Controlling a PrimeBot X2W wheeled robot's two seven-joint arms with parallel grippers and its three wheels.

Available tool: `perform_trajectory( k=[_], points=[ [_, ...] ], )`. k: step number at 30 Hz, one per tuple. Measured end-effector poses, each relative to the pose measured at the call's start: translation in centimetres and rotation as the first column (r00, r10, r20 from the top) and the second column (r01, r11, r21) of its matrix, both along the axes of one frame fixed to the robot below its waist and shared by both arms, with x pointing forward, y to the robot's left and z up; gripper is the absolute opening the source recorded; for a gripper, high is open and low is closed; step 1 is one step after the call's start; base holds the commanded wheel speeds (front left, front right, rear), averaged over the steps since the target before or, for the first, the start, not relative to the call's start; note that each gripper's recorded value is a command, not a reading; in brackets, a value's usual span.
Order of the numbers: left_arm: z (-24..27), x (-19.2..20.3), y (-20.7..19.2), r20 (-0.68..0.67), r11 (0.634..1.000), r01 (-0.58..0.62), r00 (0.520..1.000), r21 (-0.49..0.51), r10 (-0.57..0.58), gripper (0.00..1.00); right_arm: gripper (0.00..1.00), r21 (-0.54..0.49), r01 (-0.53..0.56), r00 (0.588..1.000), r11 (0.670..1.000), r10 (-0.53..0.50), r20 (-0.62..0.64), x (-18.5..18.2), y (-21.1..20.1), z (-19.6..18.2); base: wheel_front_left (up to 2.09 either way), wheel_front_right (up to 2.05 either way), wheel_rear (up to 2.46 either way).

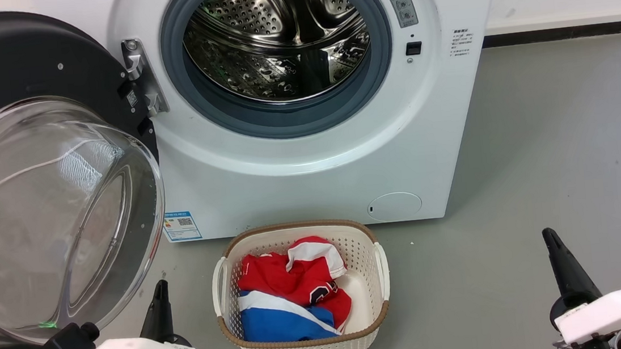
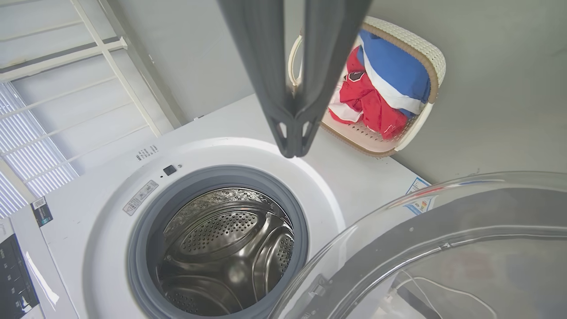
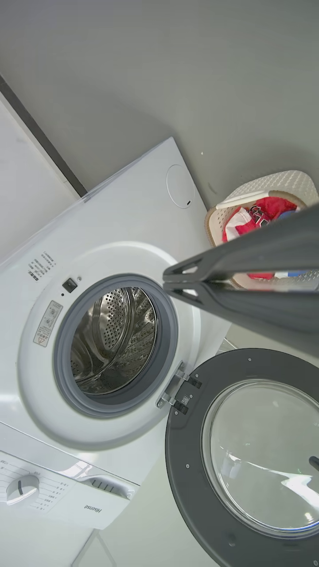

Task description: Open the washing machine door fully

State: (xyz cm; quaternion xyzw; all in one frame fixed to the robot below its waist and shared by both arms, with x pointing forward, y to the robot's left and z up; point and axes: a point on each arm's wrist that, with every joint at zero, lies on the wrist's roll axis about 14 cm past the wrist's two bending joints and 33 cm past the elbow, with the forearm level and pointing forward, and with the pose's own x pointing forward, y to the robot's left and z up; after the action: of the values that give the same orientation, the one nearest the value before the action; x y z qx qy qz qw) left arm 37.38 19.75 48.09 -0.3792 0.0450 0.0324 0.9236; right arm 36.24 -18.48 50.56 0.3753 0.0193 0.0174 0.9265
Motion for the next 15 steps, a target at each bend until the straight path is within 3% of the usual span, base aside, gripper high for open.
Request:
perform_trajectory(
  k=[15],
  points=[
    [0.26, 0.31, 0.09, 0.001, 0.982, -0.013, 1.0, -0.187, 0.013, 0.0, 0.0, 0.188, 0.013, 1.0, 0.982, -0.012, -0.008, 0.64, -0.31, 0.01, 0.0, 0.0, 0.0]
  ],
)
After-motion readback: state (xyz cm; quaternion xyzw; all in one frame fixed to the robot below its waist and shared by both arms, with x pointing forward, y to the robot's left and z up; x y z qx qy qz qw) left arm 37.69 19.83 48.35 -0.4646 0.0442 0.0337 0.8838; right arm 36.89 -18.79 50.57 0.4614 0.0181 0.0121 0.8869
